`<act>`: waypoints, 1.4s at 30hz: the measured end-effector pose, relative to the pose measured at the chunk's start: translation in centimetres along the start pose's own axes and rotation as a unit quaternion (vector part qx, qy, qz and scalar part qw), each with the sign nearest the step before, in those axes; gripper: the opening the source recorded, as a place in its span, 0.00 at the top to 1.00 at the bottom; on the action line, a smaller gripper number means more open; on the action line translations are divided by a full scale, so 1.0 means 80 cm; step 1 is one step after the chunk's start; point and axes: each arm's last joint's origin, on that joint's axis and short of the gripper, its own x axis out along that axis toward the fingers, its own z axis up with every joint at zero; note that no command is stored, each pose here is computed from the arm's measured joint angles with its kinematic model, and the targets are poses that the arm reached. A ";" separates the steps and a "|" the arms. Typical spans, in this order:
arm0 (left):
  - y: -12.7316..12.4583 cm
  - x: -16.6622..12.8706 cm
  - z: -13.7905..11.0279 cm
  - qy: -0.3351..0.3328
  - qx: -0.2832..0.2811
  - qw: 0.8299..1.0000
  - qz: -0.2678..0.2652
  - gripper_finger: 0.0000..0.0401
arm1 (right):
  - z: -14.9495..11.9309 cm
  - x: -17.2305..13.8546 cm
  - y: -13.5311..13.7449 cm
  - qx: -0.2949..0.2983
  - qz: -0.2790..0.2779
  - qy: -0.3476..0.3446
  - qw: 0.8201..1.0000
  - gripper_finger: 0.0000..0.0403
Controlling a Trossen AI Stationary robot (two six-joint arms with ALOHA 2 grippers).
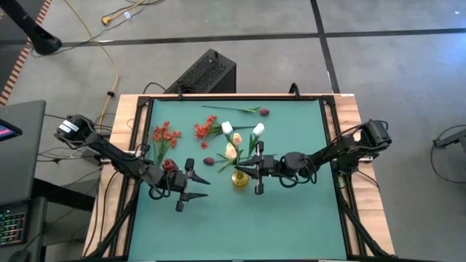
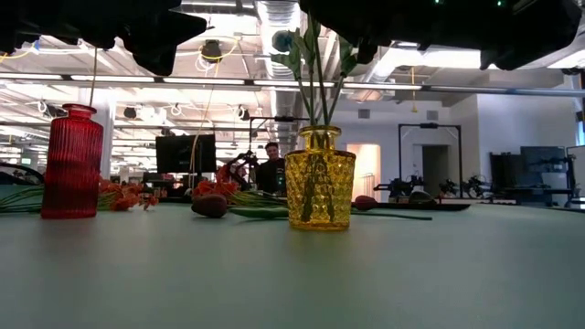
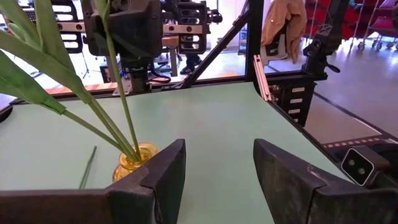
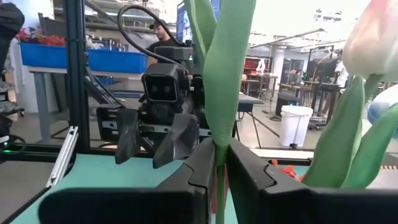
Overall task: Sort flowers into vase by color
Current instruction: Put the yellow flower into the yellow vase, then put the bottom red flower into the red vase
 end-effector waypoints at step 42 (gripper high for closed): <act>0.000 0.000 -0.001 0.003 -0.014 1.000 0.000 0.56 | 0.105 -0.046 0.039 0.073 0.049 0.377 0.922 0.46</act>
